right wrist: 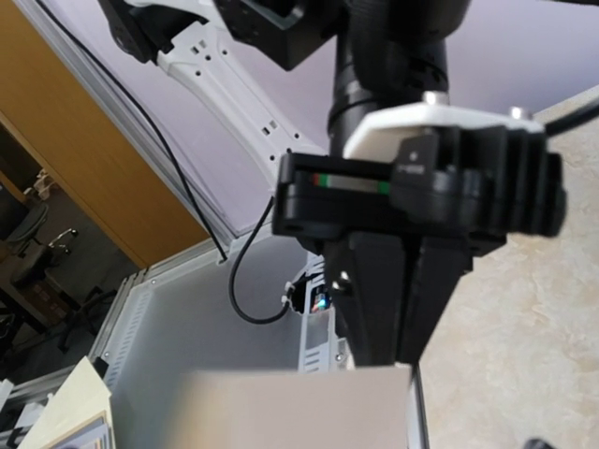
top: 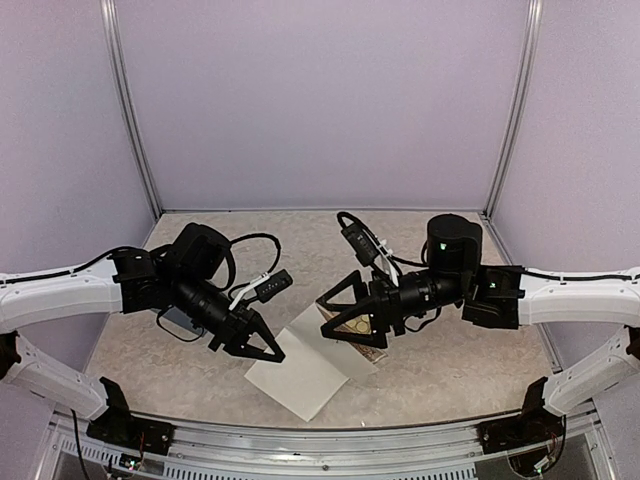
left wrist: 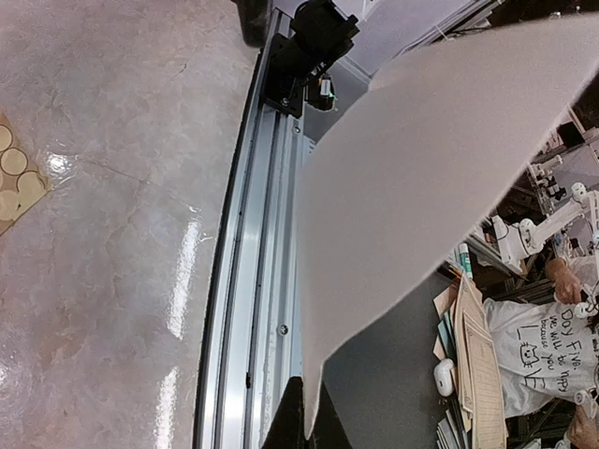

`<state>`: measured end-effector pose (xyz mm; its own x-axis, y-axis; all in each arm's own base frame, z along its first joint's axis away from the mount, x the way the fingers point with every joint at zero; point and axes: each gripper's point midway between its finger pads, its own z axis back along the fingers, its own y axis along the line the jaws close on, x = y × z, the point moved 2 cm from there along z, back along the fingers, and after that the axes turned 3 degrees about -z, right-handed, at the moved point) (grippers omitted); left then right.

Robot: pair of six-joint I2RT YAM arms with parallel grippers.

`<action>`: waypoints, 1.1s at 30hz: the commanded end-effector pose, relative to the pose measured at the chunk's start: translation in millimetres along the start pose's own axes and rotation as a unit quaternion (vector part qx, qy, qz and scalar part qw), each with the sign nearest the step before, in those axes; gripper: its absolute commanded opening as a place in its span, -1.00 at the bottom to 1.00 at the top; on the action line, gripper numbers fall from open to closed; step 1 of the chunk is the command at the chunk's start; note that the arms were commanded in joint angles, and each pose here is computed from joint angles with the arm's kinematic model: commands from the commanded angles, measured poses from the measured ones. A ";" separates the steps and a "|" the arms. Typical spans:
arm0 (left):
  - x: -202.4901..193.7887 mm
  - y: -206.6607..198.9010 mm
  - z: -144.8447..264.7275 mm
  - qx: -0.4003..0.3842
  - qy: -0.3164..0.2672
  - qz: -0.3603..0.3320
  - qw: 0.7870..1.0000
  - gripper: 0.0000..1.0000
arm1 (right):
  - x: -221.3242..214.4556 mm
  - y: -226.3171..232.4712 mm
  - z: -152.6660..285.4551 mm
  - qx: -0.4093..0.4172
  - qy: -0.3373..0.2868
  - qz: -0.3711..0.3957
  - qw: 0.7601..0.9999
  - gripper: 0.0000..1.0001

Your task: Place the letter into the envelope and seal it

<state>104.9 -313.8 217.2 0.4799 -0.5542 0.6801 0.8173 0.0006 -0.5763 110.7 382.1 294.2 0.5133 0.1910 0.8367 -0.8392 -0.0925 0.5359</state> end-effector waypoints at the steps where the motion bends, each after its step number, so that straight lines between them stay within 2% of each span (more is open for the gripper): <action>1: -4.2 3.4 -0.3 -0.001 0.005 0.012 1.000 -1.00 | -2.4 3.2 4.4 0.005 0.003 0.001 1.000 0.99; 6: -0.7 1.5 1.0 -0.005 -0.001 0.007 1.000 -1.00 | -12.3 -13.9 -1.1 -0.038 0.024 -0.005 0.999 0.98; 8: 0.9 -0.4 1.4 -0.010 -0.004 0.005 1.000 -1.00 | -15.6 -21.2 -3.8 -0.059 0.033 -0.004 0.998 0.86; 9: 1.4 -0.5 1.4 -0.012 -0.006 0.005 1.000 -1.00 | -17.9 -23.2 -5.3 -0.066 0.038 -0.004 0.997 0.68; 11: 3.3 -1.2 1.5 -0.013 -0.009 0.003 1.000 -1.00 | -20.2 -26.1 -8.2 -0.076 0.046 -0.002 0.996 0.20; 13: 4.5 -1.6 1.3 -0.016 -0.010 0.002 1.000 -1.00 | -22.3 -29.1 -10.9 -0.086 0.052 0.000 0.995 -0.15; 17: 7.7 -2.8 1.8 -0.020 -0.015 0.001 1.000 -0.99 | -26.2 -33.3 -14.5 -0.097 0.060 0.001 0.993 -0.61; 21: 9.6 -1.7 2.4 -0.017 -0.018 0.002 1.000 -0.78 | -24.9 -32.6 -14.6 -0.097 0.058 0.005 0.994 -0.95; 22: 9.7 -1.5 2.3 -0.017 -0.018 0.003 1.000 -0.75 | -24.6 -31.9 -14.5 -0.096 0.058 0.006 0.994 -1.00; 33: 10.2 5.5 -0.1 -0.013 -0.016 0.008 1.000 -0.69 | -27.7 -26.3 -19.2 -0.083 0.073 0.014 0.994 -1.00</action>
<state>109.6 -315.9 219.9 0.5074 -0.5371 0.6738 0.7987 -0.0003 -0.6017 120.0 391.9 247.8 0.4925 0.3215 0.8087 -0.8660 0.0885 0.4922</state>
